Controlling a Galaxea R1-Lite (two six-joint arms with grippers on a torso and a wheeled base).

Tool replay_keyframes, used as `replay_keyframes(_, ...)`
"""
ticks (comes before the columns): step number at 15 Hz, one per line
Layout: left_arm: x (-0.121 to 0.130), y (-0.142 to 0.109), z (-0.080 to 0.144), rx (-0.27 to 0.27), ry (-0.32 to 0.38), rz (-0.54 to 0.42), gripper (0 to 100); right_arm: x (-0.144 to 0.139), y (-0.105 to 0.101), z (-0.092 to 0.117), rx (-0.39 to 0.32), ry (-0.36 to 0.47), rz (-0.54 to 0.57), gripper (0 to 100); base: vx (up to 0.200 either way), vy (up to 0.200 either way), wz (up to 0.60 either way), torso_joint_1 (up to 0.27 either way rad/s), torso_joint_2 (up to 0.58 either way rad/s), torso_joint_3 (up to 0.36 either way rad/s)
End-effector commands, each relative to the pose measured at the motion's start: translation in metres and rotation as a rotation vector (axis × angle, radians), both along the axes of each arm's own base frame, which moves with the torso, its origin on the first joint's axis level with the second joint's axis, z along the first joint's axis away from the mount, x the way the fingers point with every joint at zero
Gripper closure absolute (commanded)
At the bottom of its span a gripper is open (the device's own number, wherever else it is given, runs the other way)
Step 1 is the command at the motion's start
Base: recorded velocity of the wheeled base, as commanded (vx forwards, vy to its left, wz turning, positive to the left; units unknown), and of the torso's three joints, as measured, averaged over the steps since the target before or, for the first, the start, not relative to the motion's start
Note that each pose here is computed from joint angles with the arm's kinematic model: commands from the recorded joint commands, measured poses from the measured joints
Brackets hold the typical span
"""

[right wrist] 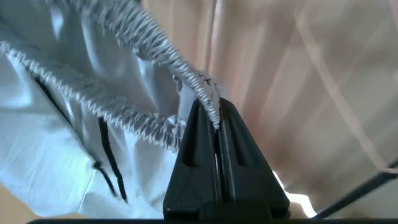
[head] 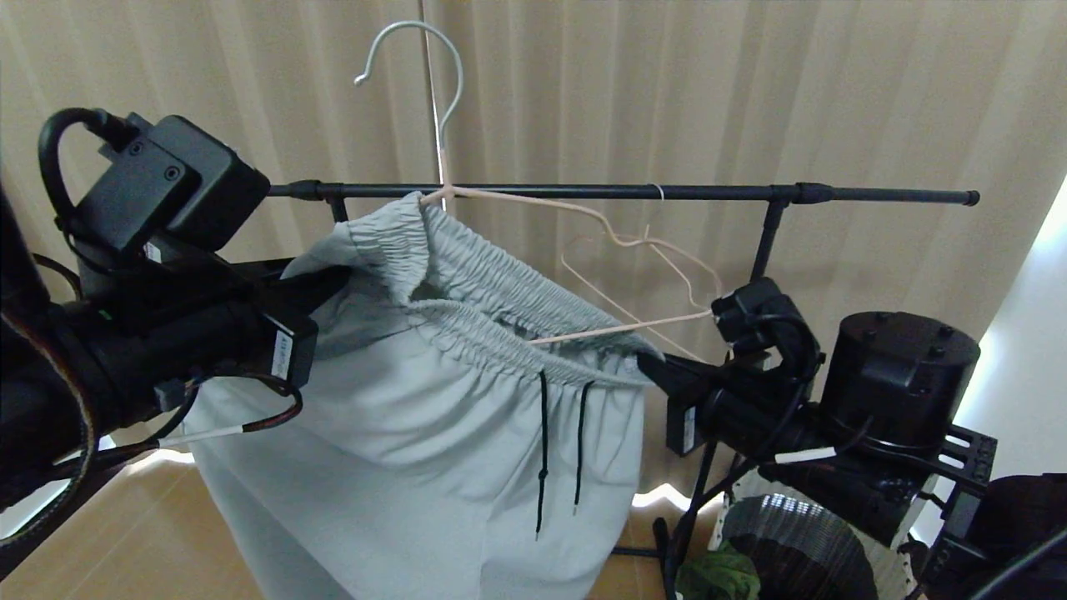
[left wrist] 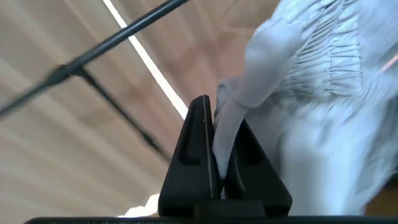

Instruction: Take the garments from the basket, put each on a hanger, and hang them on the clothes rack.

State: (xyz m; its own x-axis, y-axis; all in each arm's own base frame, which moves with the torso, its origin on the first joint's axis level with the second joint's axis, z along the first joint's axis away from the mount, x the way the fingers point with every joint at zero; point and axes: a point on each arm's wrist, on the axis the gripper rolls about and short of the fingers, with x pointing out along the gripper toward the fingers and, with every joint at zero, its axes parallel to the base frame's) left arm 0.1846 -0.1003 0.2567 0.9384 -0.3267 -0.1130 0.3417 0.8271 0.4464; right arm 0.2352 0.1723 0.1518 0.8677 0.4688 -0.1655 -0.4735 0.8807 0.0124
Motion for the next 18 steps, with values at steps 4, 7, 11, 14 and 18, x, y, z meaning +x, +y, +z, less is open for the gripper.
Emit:
replay_keyframes(4, -0.004, 0.006, -0.007, 0.056, 0.002, 0.011, 100, 0.031, -0.037, 0.021, 0.041, -0.066, -0.157, 100, 0.0, 0.0, 0.0, 0.0, 0.0, 0.0)
replay_keyframes(7, -0.004, 0.014, -0.021, 0.146, 0.02, 0.036, 100, 0.032, -0.039, 0.026, 0.052, -0.082, -0.161, 100, 0.0, 0.0, 0.0, 0.0, 0.0, 0.0)
replay_keyframes(11, 0.001, 0.017, -0.032, 0.22, 0.045, 0.048, 100, 0.018, -0.022, 0.033, 0.072, -0.104, -0.086, 100, 0.0, 0.0, 0.0, 0.0, 0.0, 0.0)
replay_keyframes(14, 0.003, 0.017, -0.032, 0.216, 0.045, 0.058, 100, 0.003, -0.001, 0.034, 0.077, -0.103, 0.0, 100, 0.0, 0.0, 0.0, 0.0, 0.0, 0.0)
replay_keyframes(18, 0.004, 0.018, -0.031, 0.184, 0.038, 0.126, 100, -0.009, 0.012, 0.033, 0.076, -0.095, 0.061, 100, 0.0, 0.0, 0.0, 0.0, 0.0, 0.0)
